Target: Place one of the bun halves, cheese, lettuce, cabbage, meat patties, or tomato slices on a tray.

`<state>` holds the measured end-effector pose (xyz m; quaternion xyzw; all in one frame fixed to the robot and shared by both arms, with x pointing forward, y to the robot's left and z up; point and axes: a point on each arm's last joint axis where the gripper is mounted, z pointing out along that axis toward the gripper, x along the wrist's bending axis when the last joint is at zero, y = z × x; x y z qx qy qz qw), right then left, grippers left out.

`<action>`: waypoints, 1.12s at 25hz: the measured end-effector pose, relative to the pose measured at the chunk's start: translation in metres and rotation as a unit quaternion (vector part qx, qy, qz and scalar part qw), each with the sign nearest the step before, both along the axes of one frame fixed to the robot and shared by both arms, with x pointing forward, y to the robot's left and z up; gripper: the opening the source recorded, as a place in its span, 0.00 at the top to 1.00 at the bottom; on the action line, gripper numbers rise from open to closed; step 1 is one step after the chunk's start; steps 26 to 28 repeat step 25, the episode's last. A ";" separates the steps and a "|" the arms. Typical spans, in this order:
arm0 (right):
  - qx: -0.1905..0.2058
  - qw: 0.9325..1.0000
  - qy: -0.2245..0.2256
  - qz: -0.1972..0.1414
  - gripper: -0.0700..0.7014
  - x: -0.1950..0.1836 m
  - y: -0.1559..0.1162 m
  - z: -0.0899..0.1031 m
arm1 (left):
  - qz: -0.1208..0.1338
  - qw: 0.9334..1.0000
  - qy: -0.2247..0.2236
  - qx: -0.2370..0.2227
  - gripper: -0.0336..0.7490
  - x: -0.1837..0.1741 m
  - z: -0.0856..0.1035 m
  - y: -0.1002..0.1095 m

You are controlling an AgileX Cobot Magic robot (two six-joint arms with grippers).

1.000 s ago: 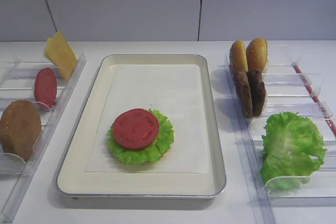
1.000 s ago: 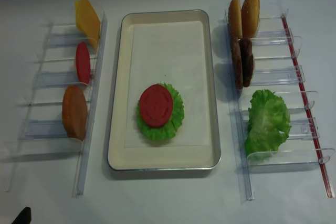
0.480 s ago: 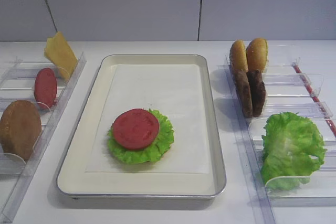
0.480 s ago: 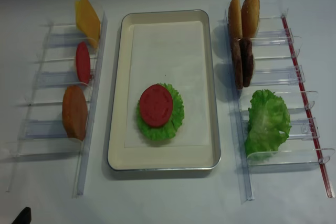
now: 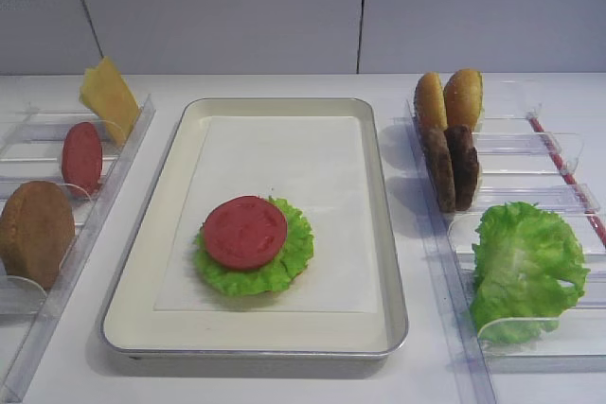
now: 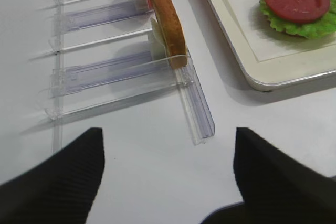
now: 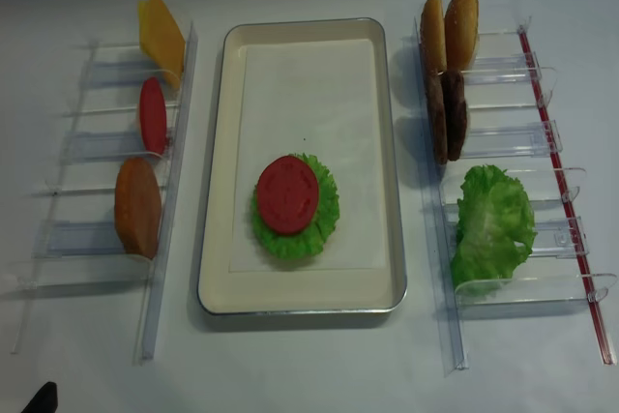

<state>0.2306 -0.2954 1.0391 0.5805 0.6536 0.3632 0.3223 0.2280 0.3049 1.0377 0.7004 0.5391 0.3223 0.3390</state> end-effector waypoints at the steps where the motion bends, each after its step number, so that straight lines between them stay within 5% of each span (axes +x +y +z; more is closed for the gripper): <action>1: 0.000 1.000 0.000 0.000 0.27 0.000 0.000 0.000 | 0.000 1.000 0.000 0.000 0.34 0.000 0.000 0.000; 21: 0.001 1.000 0.000 0.000 0.27 0.000 0.000 0.000 | 0.000 1.000 0.000 0.000 0.34 0.000 0.000 0.000; 28: 0.001 1.000 0.000 0.000 0.27 0.000 0.000 0.000 | 0.020 1.000 0.000 0.000 0.34 0.000 0.000 0.000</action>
